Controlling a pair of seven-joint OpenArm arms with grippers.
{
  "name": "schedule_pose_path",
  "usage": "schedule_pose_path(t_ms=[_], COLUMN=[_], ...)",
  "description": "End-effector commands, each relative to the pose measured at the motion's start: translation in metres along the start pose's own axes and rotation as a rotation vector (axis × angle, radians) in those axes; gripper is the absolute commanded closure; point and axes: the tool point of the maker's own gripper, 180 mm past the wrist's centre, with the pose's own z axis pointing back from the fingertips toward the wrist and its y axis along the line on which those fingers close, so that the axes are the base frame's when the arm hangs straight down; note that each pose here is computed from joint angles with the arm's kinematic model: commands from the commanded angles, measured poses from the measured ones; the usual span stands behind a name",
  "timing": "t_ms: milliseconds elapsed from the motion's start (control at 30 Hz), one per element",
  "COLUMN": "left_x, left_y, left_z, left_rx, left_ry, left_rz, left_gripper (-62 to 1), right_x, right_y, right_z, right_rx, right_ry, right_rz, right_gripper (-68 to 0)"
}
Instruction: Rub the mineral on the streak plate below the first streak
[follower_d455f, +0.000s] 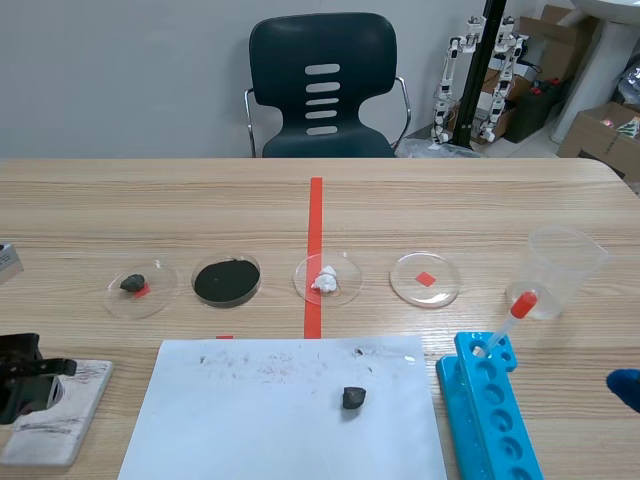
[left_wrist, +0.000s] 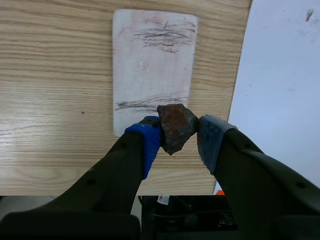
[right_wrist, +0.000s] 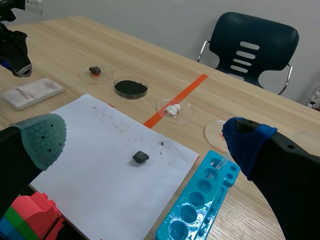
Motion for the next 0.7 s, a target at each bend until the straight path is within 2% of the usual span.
schedule_pose_path(t_ms=[0, 667], left_x=[0.004, -0.002], left_y=[0.002, 0.014], left_z=[0.0, -0.029], left_rx=[0.004, 0.03], left_ry=[0.0, 0.121], left_rz=[0.01, 0.035], left_gripper=[-10.2, -10.2], right_x=[0.01, 0.01], right_y=[-0.002, -0.002], right_z=[-0.004, -0.004], right_rx=[0.0, 0.0], right_ry=[-0.04, -0.04], right_rz=[0.005, 0.005], right_gripper=[-67.9, -67.9])
